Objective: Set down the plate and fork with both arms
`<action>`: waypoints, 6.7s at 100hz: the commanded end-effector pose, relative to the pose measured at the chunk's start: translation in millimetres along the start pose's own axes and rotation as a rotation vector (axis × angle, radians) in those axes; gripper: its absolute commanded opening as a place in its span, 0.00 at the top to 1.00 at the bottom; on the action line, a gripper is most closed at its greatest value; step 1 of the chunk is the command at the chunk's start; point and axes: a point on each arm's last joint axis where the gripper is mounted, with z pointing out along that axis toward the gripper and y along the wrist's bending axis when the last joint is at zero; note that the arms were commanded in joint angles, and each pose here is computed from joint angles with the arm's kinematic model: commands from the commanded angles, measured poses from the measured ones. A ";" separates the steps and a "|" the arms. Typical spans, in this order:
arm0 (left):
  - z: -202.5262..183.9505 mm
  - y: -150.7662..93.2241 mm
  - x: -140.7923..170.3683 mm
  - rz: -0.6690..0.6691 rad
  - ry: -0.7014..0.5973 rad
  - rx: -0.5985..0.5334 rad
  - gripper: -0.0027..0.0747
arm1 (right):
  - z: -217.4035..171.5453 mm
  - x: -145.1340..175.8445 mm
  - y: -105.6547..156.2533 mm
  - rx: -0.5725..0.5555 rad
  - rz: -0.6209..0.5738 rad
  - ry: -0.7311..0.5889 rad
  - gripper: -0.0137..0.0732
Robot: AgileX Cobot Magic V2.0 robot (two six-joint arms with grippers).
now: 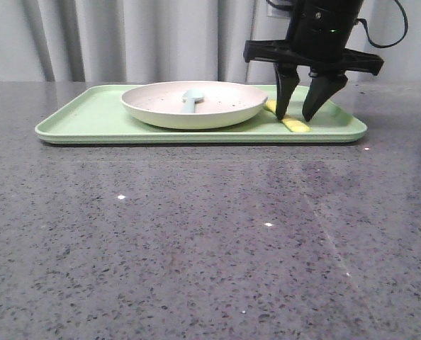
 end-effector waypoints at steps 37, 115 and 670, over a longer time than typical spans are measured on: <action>-5.0 -2.2 -12.1 -0.018 -0.089 0.017 0.36 | -126.1 -9.7 -2.6 0.050 -0.106 -0.367 0.46; -5.0 -2.2 -12.1 -0.018 -0.089 0.017 0.36 | -220.2 134.8 -55.7 0.170 -0.169 -0.579 0.46; 20.0 22.9 130.7 0.101 -0.662 0.042 0.99 | -197.4 300.3 -114.4 0.169 -0.156 -1.021 0.92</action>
